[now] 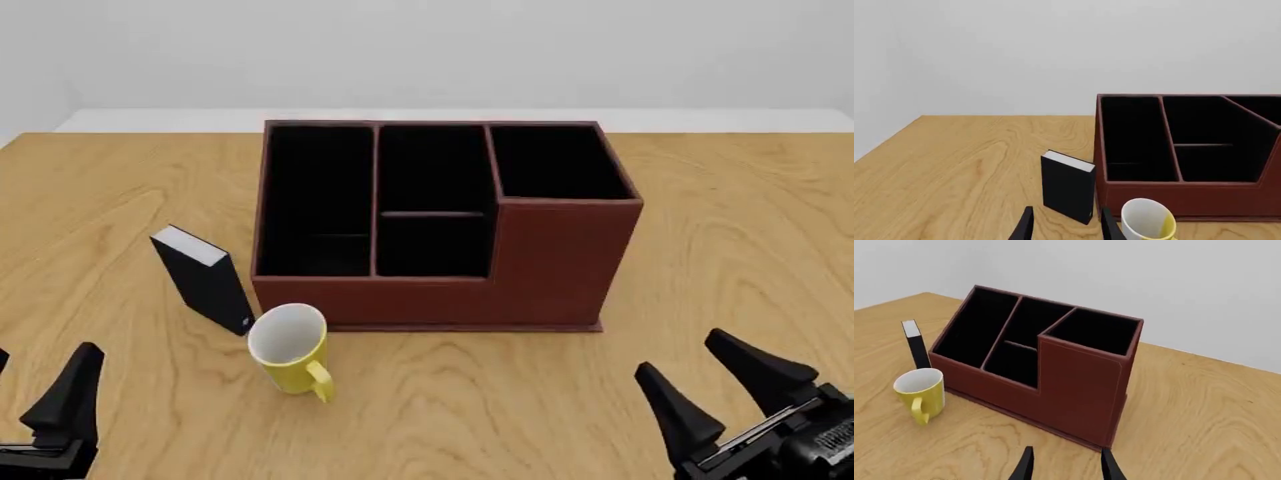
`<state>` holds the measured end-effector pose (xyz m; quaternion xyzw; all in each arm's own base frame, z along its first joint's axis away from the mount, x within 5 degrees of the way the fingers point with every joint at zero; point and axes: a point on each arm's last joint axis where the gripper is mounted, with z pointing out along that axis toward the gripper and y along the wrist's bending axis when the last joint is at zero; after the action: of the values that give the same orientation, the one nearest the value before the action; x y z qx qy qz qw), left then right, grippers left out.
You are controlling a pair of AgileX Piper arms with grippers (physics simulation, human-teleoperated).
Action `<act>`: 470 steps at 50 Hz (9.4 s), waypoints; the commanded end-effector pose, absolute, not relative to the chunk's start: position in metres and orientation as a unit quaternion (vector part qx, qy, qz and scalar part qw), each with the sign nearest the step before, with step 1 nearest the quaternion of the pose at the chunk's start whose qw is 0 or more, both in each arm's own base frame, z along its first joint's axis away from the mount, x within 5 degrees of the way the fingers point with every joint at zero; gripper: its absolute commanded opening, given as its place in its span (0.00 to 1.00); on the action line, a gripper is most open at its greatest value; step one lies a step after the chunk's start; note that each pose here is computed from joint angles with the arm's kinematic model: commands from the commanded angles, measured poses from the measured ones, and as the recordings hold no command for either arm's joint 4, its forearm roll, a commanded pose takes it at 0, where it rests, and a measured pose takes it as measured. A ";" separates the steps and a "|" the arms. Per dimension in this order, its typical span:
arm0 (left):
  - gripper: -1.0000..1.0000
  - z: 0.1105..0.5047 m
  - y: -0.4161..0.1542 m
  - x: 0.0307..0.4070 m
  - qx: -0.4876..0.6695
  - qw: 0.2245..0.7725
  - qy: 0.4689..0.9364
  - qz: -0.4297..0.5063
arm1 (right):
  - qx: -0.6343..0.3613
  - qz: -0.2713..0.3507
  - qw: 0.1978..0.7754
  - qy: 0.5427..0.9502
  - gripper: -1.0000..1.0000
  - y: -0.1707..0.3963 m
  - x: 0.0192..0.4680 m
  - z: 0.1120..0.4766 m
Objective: Pick up the yellow and white mug and place it to the right of the caddy.
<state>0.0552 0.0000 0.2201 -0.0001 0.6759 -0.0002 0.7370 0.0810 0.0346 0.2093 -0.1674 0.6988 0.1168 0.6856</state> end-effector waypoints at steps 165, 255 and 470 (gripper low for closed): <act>1.00 0.220 0.000 0.055 0.000 0.737 0.676 0.000 | -0.363 0.291 0.578 0.670 1.00 0.256 0.178 0.130; 1.00 0.220 0.000 0.055 0.000 0.737 0.676 0.000 | -0.385 0.292 0.558 0.675 1.00 0.306 0.196 0.100; 1.00 0.220 0.000 0.055 0.000 0.737 0.676 0.000 | -0.248 0.190 0.761 0.568 0.00 0.096 0.125 0.329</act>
<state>0.0552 0.0000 0.2202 -0.0001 0.6759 -0.0002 0.7370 0.1257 0.1044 0.3241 -0.2664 0.5679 0.1963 0.7536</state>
